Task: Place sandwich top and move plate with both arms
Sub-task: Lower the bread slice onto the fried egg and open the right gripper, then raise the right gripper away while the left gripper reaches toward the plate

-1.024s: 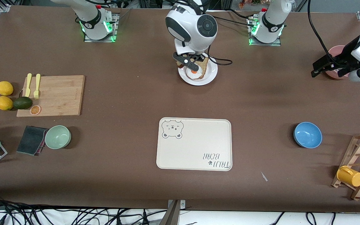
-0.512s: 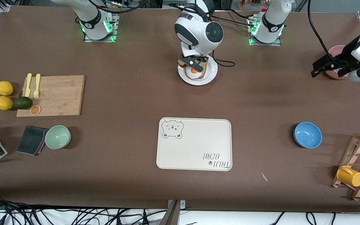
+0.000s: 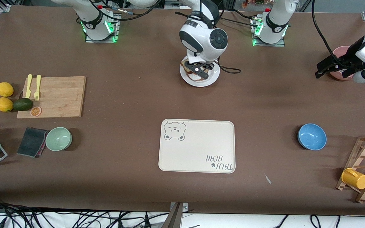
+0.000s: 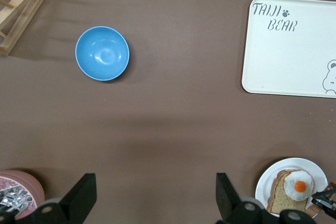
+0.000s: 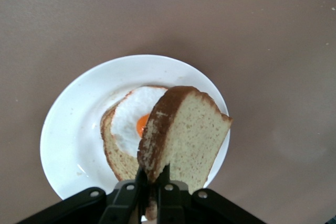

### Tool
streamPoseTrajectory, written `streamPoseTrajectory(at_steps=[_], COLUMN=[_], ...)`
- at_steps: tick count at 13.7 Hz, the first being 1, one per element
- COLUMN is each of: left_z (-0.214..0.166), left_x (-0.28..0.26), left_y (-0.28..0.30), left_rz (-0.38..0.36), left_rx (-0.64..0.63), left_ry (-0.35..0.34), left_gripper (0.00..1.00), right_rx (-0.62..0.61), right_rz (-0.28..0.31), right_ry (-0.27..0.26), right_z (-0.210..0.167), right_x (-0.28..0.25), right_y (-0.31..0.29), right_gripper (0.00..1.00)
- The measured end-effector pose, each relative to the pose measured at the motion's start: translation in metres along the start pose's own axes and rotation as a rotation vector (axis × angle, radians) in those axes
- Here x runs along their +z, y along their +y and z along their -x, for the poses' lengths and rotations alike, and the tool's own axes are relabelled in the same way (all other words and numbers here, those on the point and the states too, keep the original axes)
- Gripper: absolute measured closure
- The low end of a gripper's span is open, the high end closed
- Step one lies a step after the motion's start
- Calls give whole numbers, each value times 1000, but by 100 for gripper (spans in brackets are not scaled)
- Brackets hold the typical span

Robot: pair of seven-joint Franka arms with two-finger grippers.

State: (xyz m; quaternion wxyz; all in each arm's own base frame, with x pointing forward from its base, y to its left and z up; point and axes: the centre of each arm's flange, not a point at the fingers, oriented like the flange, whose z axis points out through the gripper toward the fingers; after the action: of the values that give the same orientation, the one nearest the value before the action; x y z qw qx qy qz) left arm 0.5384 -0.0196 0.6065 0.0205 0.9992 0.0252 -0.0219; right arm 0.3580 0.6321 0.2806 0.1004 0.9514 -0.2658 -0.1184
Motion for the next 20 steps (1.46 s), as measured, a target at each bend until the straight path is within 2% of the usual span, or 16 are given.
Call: streamPoseTrajectory(at_steps=[1, 3, 10, 13, 15, 18, 20], left_z=[0, 0, 0, 0, 0, 0, 1], left_x=[0, 0, 0, 0, 0, 1, 1], left_y=[0, 0, 0, 0, 0, 1, 3], left_rz=[0, 0, 0, 0, 0, 0, -1], left_rx=[0, 0, 0, 0, 0, 1, 6], left_ry=[0, -1, -3, -3, -3, -4, -10], left_gripper=[0, 0, 0, 0, 0, 0, 0], right_rx=[6, 19, 37, 34, 53, 34, -33], right_rz=[-7, -26, -130, -143, -164, -205, -202], right_ry=[3, 8, 26, 28, 27, 34, 44], right_z=[-2, -9, -21, -19, -30, -75, -120], right_x=[2, 8, 4, -6, -41, -117, -157], right_y=[-2, -8, -21, -21, -13, 23, 62], right_gripper=[88, 76, 3, 0, 0, 0, 0])
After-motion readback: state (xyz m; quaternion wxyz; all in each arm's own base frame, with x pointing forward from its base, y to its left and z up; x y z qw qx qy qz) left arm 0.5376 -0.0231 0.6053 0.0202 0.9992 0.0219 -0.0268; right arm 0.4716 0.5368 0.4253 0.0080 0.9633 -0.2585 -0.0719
